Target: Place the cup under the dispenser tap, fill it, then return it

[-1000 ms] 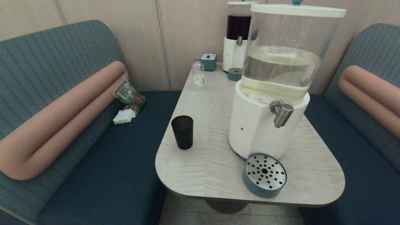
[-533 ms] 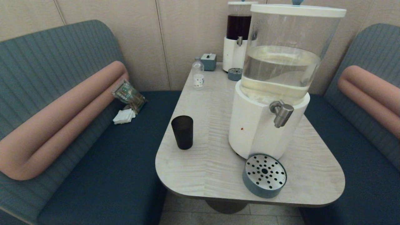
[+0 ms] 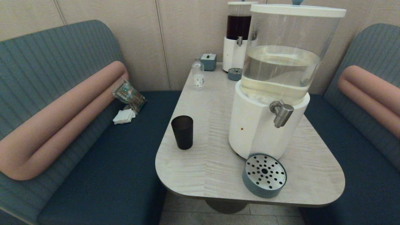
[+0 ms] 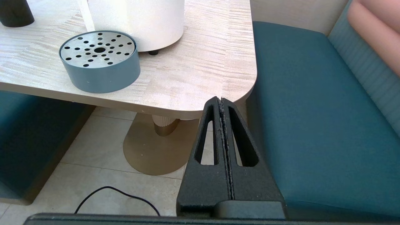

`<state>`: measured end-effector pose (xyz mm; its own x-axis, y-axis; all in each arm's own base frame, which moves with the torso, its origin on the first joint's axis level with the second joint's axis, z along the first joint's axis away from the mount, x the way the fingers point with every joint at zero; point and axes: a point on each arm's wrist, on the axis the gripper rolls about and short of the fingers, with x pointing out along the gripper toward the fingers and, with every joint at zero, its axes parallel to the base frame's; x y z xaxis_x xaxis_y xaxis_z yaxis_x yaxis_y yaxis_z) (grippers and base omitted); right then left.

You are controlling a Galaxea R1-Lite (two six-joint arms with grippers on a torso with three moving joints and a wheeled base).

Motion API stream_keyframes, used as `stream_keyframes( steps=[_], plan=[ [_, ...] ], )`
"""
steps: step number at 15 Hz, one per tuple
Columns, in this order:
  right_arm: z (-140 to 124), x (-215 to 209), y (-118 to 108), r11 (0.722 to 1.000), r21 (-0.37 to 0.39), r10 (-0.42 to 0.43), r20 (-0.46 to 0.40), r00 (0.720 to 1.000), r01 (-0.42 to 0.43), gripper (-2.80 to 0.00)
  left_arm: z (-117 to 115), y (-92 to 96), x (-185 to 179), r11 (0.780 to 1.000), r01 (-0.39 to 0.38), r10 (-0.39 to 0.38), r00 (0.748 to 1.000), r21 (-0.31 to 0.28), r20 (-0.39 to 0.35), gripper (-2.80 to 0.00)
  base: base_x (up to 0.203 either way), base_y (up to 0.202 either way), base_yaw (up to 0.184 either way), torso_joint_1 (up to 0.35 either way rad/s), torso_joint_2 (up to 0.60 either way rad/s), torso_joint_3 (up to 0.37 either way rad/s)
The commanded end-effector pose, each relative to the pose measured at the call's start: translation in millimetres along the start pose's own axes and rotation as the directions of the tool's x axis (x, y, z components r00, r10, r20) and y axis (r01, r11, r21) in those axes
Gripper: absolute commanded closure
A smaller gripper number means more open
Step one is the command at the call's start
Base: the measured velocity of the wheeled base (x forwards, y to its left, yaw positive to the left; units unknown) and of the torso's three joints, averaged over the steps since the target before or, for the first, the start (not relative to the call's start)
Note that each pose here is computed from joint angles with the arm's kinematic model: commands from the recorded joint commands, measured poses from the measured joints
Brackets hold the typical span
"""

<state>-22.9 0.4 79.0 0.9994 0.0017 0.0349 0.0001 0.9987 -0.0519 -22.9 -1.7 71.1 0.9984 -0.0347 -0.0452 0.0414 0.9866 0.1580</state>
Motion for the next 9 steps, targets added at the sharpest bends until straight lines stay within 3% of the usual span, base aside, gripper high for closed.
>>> stream_keyframes(
  steps=[1, 9],
  plan=[
    [-3.8, 1.0, 0.2, 1.000, 0.000, 0.001, -0.013, 1.000, -0.001, 0.00, -0.6, -0.1, 0.2, 1.000, 0.002, -0.002, 1.000, -0.001, -0.007, 0.00, 0.000, 0.000, 0.000, 0.000, 0.00, 0.000],
    [-4.1, 1.1, 0.2, 1.000, -0.005, -0.001, -0.014, 1.000, 0.001, 0.00, -0.5, -0.1, 0.2, 1.000, 0.000, 0.000, 1.000, -0.004, -0.006, 0.00, 0.000, 0.000, 0.000, 0.000, 0.00, 0.000]
  ],
)
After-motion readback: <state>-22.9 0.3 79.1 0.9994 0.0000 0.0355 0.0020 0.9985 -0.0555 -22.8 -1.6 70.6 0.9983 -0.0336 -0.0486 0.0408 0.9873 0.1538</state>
